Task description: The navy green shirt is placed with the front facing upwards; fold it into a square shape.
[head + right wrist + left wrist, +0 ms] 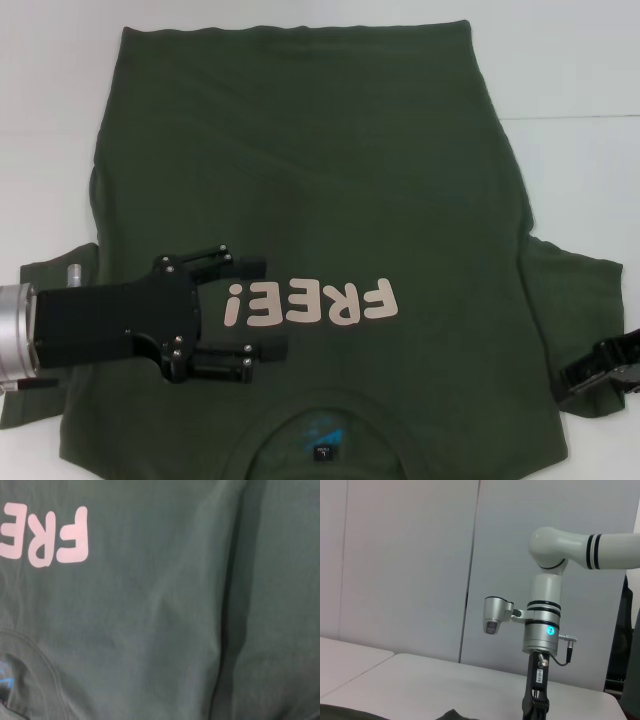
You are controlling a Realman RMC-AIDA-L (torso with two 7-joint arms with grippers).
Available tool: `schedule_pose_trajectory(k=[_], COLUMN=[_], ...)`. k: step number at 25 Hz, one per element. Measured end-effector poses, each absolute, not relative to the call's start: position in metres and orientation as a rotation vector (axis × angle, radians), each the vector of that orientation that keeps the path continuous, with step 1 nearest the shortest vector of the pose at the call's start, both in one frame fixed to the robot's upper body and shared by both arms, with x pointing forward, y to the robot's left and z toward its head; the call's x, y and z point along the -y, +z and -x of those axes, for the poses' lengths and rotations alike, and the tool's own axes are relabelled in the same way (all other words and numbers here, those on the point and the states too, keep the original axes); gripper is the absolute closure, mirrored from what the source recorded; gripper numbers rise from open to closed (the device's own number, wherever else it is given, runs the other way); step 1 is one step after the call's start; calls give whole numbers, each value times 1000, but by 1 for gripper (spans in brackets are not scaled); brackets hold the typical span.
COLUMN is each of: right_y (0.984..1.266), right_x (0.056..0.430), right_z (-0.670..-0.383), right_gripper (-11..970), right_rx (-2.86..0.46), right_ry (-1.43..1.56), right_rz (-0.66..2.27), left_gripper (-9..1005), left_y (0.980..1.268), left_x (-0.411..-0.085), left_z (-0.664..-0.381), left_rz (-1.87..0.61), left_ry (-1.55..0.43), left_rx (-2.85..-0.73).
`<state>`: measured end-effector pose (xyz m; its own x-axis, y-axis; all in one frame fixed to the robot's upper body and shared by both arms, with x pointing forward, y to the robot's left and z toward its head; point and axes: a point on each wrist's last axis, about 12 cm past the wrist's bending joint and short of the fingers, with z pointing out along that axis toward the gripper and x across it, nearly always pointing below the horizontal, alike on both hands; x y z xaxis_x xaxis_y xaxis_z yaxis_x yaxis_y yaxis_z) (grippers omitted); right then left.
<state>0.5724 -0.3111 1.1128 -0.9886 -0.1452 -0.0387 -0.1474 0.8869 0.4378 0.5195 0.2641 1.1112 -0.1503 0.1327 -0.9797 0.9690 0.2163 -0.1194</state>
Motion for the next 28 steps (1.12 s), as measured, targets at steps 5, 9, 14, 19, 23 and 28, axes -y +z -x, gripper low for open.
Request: schedule_pose_trajectory(k=[5,9,14,19,23,28], right_y=[1112,1112,1112,1111,1109,1112], right_x=[310,311,311,308,302,301], right_z=[-572,-572,-572,-571,-570,-572], right_gripper=[220,383,469,512,574,687], right_rx=[-3049,-3052,-3053,-3064,-3073,-3059], right_ry=[711,707,703,679,662,632], right_rz=[247,249,249,314,376,396], left_gripper=[111,113,115,117,119,121], left_y=[1111,1111,1111,1112,1111,1111], left_x=[-264,-264,-264,-264,-264,-265], left_z=[-520,-520,-520,-521,-521,-522], left_rz=[-1088,-1088,-1089,-1089,-1086,-1082], left_ry=[-1072,-1071,-1069,-1066,-1063,-1058], left_rx=[-1510,-1510,-1510,-1510,-1512,-1516])
